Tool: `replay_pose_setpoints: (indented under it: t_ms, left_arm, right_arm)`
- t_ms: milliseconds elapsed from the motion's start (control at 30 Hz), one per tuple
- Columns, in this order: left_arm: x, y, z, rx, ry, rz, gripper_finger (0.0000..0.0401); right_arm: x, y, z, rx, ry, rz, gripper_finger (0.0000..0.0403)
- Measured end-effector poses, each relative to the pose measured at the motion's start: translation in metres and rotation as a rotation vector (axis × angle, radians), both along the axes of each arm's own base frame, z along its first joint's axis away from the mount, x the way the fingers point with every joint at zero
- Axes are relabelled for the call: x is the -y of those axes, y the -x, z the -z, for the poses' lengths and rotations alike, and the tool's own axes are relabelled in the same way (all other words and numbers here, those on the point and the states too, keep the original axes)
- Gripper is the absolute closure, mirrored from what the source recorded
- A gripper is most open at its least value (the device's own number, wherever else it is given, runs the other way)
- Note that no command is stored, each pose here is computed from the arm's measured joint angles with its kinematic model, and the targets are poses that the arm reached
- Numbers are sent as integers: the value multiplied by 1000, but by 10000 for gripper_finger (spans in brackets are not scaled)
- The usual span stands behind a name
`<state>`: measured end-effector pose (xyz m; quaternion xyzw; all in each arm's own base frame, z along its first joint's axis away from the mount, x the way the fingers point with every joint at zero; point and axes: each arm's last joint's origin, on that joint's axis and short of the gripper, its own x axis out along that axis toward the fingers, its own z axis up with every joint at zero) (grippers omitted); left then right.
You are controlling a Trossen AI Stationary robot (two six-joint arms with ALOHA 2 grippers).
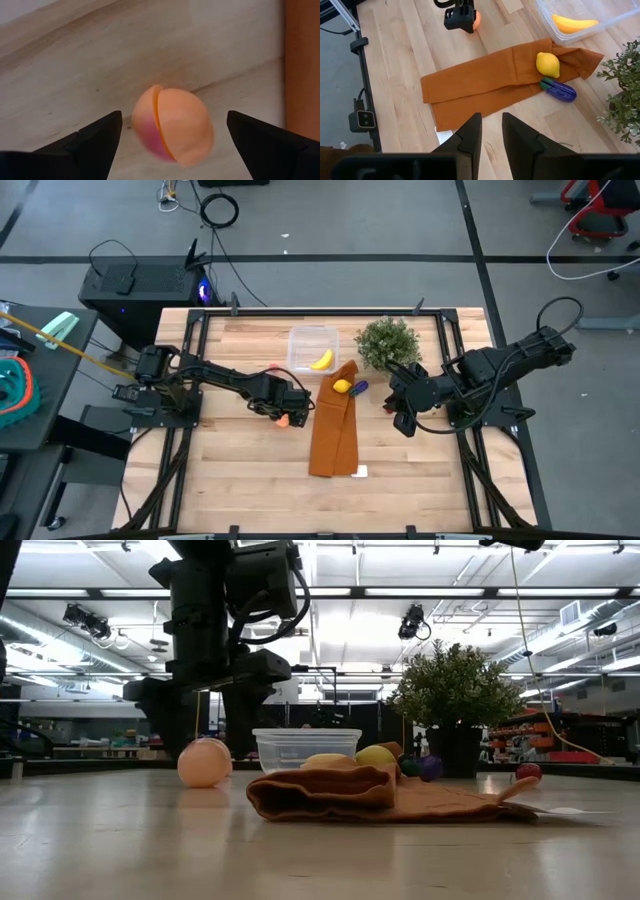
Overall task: Pick and placing Produce into tupperware
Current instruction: Put the light orange peach into the transparent bin
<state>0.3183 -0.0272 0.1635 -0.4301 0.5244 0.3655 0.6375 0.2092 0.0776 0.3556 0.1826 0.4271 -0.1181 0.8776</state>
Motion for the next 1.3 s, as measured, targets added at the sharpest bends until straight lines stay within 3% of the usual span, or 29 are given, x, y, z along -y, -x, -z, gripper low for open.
replay_pose_setpoints:
  t_ms: [333, 967, 1300]
  left_arm:
    - [0, 0, 0, 0, -1, 0, 38]
    - [0, 0, 0, 0, -5, 19, 139]
    - [0, 0, 0, -1, 10, 38, 138]
  right_arm:
    - [0, 0, 0, 0, 0, 0, 320]
    - [0, 0, 0, 0, 0, 0, 320]
    - [0, 0, 0, 0, 0, 1, 320]
